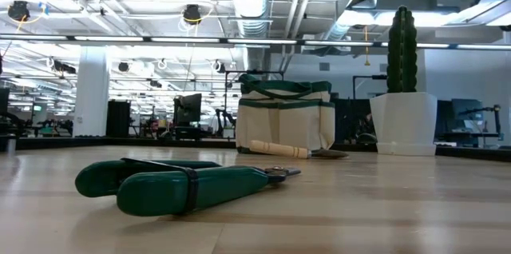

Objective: Pick & Place Garden tools in Gardening bag
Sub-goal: Put the top green shears into the brown gardening bag

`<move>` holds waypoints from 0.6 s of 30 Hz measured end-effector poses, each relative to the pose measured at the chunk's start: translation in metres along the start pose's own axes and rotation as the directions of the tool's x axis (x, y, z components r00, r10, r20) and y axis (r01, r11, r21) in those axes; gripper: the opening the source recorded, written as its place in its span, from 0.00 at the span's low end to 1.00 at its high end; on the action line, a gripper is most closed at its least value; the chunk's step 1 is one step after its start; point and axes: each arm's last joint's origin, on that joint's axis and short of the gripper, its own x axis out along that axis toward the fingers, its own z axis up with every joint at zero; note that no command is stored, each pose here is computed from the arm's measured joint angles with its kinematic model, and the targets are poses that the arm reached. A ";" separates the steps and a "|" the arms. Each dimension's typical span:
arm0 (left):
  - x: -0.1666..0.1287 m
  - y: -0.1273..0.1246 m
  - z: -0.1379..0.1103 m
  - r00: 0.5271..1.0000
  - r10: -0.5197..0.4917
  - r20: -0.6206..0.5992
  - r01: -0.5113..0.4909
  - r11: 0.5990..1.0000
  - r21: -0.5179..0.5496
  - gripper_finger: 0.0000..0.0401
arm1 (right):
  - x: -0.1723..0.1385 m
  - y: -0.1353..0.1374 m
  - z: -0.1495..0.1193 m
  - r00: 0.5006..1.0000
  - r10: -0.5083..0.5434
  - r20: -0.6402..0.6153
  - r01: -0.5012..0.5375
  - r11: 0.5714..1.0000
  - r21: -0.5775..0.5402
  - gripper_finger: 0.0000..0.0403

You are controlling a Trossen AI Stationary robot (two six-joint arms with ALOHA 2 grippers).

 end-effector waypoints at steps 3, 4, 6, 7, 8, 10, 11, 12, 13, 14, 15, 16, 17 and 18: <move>0.003 -0.002 0.002 1.000 0.008 -0.002 -0.008 1.000 0.004 0.04 | 0.009 0.003 0.008 0.997 0.029 0.072 -0.032 0.999 0.042 0.00; 0.004 -0.001 0.002 1.000 0.016 -0.004 -0.016 1.000 0.005 0.04 | 0.011 0.002 0.007 0.997 0.020 0.069 -0.022 0.999 0.041 0.00; 0.005 0.002 0.001 0.999 0.034 -0.015 -0.034 0.999 0.011 0.04 | 0.014 -0.001 0.005 0.999 0.006 0.054 -0.008 0.999 0.035 0.00; 0.005 0.004 0.000 0.998 0.049 -0.025 -0.048 0.999 0.023 0.04 | 0.014 -0.002 0.004 0.999 -0.004 0.043 0.003 1.000 0.029 0.00; 0.005 0.004 0.000 0.998 0.058 -0.025 -0.058 0.998 0.034 0.04 | 0.014 -0.004 0.005 0.999 -0.015 0.036 0.014 1.000 0.026 0.00; 0.005 0.005 0.001 0.997 0.078 -0.019 -0.077 0.996 0.045 0.04 | 0.012 -0.008 0.004 0.999 -0.038 0.014 0.038 0.999 0.014 0.00; 0.004 0.005 0.002 0.996 0.082 -0.020 -0.081 0.995 0.052 0.04 | 0.011 -0.008 0.004 0.999 -0.037 0.014 0.037 0.999 0.014 0.00; 0.004 0.005 0.002 0.997 0.080 -0.019 -0.078 0.996 0.053 0.04 | 0.011 -0.008 0.005 0.999 -0.033 0.020 0.033 0.999 0.019 0.00; 0.004 0.005 0.002 0.997 0.077 -0.019 -0.076 0.996 0.054 0.04 | 0.011 -0.007 0.005 0.999 -0.029 0.025 0.028 0.999 0.027 0.00; 0.004 0.005 0.001 0.997 0.077 -0.020 -0.076 0.996 0.055 0.04 | 0.011 -0.007 0.006 0.999 -0.022 0.031 0.021 0.999 0.035 0.00; 0.004 0.005 0.001 0.997 0.076 -0.020 -0.075 0.996 0.055 0.04 | 0.011 -0.006 0.007 0.999 -0.016 0.036 0.015 0.999 0.038 0.00; 0.004 0.005 0.002 0.997 0.076 -0.020 -0.075 0.996 0.054 0.04 | 0.011 -0.006 0.007 0.999 -0.014 0.039 0.012 0.999 0.040 0.00; 0.004 0.005 0.002 0.997 0.077 -0.020 -0.075 0.996 0.054 0.04 | 0.013 -0.006 0.006 0.999 -0.015 0.037 0.014 0.999 0.039 0.01; 0.004 0.005 0.001 0.997 0.076 -0.020 -0.075 0.996 0.055 0.04 | 0.014 -0.005 0.006 0.999 -0.017 0.035 0.016 0.999 0.037 0.02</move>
